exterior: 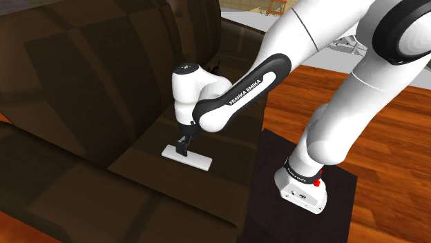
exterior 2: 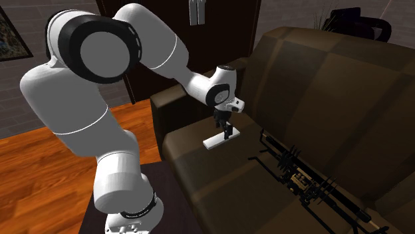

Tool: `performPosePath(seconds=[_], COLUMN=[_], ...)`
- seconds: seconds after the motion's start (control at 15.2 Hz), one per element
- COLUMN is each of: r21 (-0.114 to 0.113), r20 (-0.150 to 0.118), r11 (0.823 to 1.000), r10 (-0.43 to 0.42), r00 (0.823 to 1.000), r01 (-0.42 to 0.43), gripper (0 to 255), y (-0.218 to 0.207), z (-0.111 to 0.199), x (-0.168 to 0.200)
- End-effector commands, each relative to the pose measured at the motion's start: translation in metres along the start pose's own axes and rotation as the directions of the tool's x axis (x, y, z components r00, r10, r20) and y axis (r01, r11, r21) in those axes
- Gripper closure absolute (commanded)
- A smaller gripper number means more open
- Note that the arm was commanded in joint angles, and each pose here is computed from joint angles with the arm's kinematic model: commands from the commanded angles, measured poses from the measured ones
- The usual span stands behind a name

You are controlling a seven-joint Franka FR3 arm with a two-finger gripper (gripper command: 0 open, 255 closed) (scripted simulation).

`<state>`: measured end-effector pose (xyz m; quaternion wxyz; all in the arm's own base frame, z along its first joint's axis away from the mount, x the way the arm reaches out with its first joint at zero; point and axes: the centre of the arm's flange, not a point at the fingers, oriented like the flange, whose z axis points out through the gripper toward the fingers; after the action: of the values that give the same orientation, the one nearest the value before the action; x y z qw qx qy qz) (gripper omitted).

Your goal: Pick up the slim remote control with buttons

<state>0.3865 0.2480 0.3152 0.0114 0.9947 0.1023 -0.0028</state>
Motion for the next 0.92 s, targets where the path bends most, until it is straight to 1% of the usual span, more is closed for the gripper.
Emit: performPosePath(seconds=[0.0, 0.46, 0.59, 0.66, 0.86], r21=[0.009, 0.009, 0.009, 0.009, 0.009], r20=[-0.003, -0.003, -0.003, -0.003, -0.003], r11=[1.0, 1.0, 1.0, 1.0, 1.0], r10=[-0.006, -0.006, -0.006, -0.006, -0.006], r00=[1.0, 1.0, 1.0, 1.0, 1.0], r01=[0.006, 0.006, 0.006, 0.006, 0.006], gripper=[0, 0, 0, 255, 255], y=[-0.014, -0.015, -0.015, -0.015, -0.015], z=[0.014, 0.051, 0.054, 0.053, 0.053], x=[0.008, 0.008, 0.008, 0.008, 0.008])
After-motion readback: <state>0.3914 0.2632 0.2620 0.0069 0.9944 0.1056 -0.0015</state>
